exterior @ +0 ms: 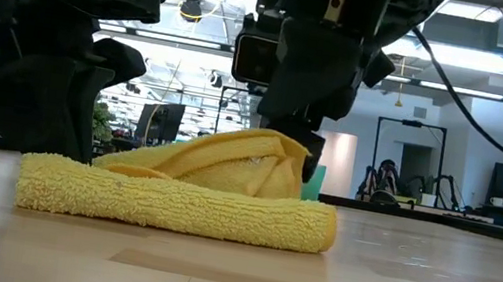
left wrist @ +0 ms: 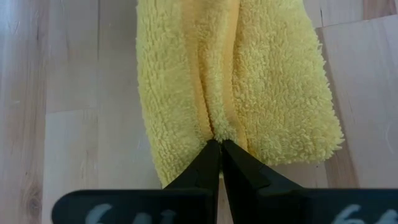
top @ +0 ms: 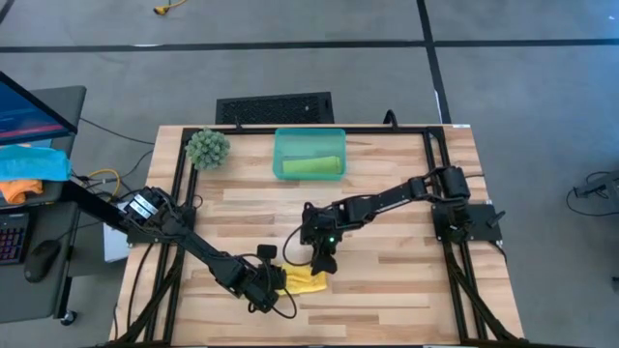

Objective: Roll microfiber towels into tight, uniform cylinder then place into a basket
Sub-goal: Roll the yellow microfiber cloth

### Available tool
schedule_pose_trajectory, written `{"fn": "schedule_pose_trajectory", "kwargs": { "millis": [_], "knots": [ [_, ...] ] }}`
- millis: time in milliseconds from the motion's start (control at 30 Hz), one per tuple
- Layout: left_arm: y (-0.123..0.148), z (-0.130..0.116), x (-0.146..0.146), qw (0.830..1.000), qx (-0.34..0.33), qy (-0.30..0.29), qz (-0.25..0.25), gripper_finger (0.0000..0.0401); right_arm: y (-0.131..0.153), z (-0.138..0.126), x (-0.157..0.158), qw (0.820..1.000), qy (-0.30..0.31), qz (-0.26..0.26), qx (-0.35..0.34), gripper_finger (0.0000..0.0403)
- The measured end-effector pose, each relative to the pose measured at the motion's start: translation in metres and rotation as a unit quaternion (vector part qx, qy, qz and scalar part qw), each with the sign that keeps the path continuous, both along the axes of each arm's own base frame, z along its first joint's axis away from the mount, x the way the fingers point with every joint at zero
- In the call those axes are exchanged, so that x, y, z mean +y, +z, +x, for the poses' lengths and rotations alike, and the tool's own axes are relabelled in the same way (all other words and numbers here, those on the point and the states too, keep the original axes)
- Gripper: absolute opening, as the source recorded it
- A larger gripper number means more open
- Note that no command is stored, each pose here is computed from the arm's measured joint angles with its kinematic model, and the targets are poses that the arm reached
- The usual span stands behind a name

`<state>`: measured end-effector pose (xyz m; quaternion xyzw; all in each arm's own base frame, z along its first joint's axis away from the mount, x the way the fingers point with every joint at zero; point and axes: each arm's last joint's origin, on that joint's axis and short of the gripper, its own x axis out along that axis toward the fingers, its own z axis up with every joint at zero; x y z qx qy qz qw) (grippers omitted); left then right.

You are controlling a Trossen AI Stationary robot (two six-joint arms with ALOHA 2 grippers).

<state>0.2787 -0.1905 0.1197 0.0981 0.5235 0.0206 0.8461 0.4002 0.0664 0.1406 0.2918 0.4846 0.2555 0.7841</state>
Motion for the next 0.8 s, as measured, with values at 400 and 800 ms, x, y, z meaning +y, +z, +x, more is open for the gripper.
{"fn": "schedule_pose_trajectory", "kwargs": {
  "millis": [400,800],
  "knots": [
    [0.0,0.0,0.0,1.0,0.0,0.0,0.002,0.0006,-0.001,-0.001,0.012,0.999,-0.023,-0.019,0.012,0.0194],
    [0.0,-0.001,0.002,1.0,0.002,0.003,0.02,0.0006,-0.006,-0.007,0.017,0.995,-0.053,-0.076,0.04,0.017]
  ]
}}
